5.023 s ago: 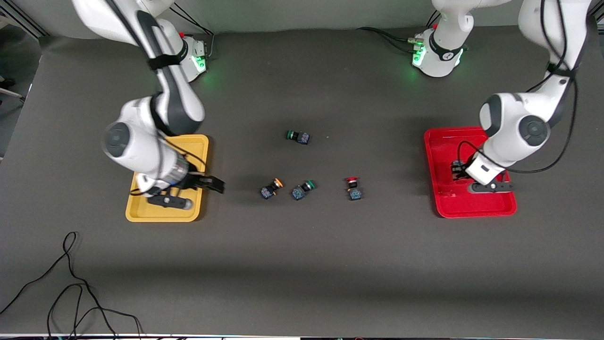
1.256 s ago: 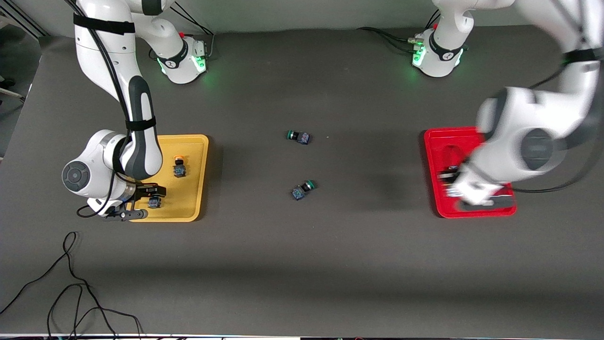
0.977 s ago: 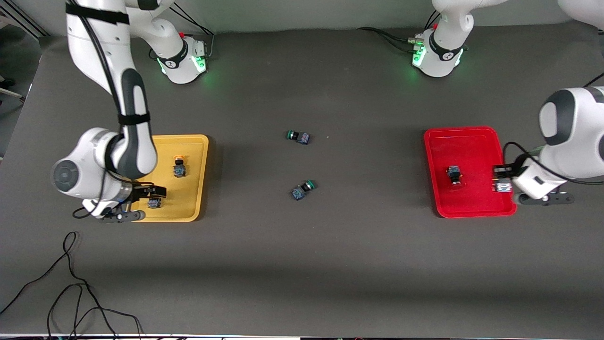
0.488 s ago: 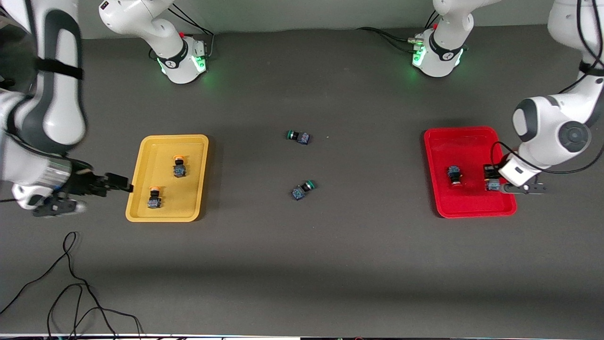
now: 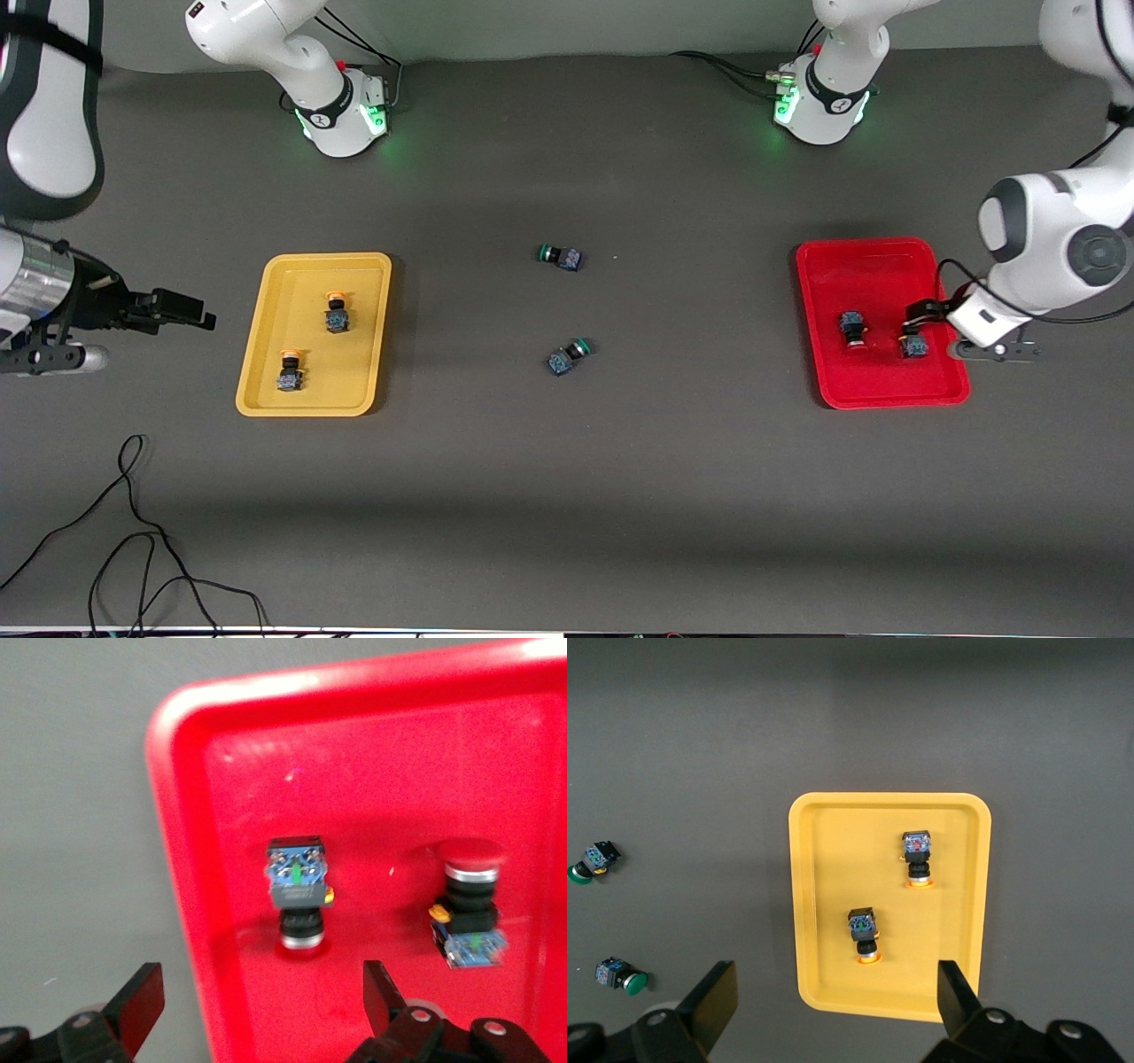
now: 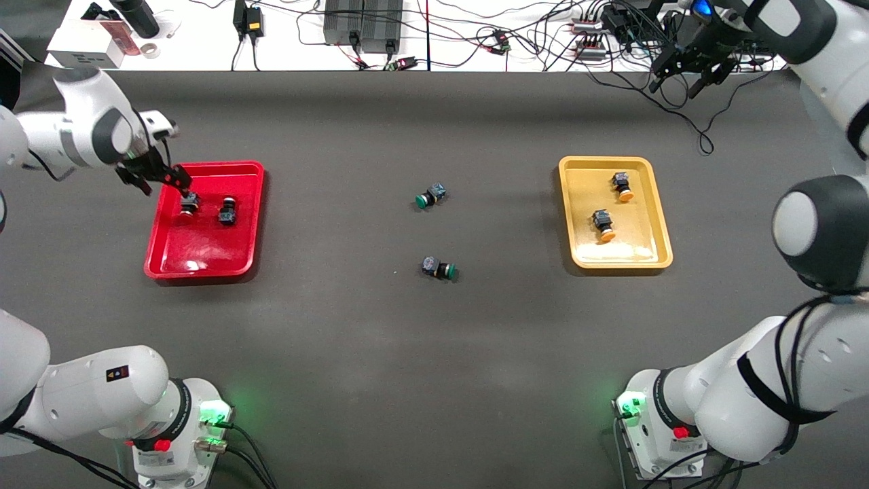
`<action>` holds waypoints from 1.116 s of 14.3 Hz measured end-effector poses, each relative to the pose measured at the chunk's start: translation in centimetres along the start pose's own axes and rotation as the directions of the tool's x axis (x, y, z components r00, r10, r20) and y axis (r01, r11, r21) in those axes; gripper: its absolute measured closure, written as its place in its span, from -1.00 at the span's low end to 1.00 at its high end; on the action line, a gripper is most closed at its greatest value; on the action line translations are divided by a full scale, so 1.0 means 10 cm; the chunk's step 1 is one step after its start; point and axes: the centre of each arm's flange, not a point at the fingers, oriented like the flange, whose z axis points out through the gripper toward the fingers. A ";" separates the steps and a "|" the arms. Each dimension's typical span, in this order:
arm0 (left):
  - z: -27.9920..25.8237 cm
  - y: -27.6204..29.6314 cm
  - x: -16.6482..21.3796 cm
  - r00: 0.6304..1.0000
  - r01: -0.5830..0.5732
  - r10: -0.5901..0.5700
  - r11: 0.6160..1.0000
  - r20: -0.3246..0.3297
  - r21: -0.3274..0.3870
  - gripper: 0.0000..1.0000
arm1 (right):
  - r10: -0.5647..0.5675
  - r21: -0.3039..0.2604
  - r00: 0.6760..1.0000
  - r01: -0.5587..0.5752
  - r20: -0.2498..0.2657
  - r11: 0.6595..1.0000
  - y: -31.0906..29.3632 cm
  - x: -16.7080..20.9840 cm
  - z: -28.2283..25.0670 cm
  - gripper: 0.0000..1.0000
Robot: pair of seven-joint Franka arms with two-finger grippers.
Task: Place red and yellow buttons in trays
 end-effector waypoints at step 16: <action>-2.82 0.92 0.02 0.997 -0.079 0.079 0.995 0.008 -0.054 -1.00 | -0.043 -0.084 0.999 0.040 -0.033 0.996 -0.17 -0.84 -0.70 -1.00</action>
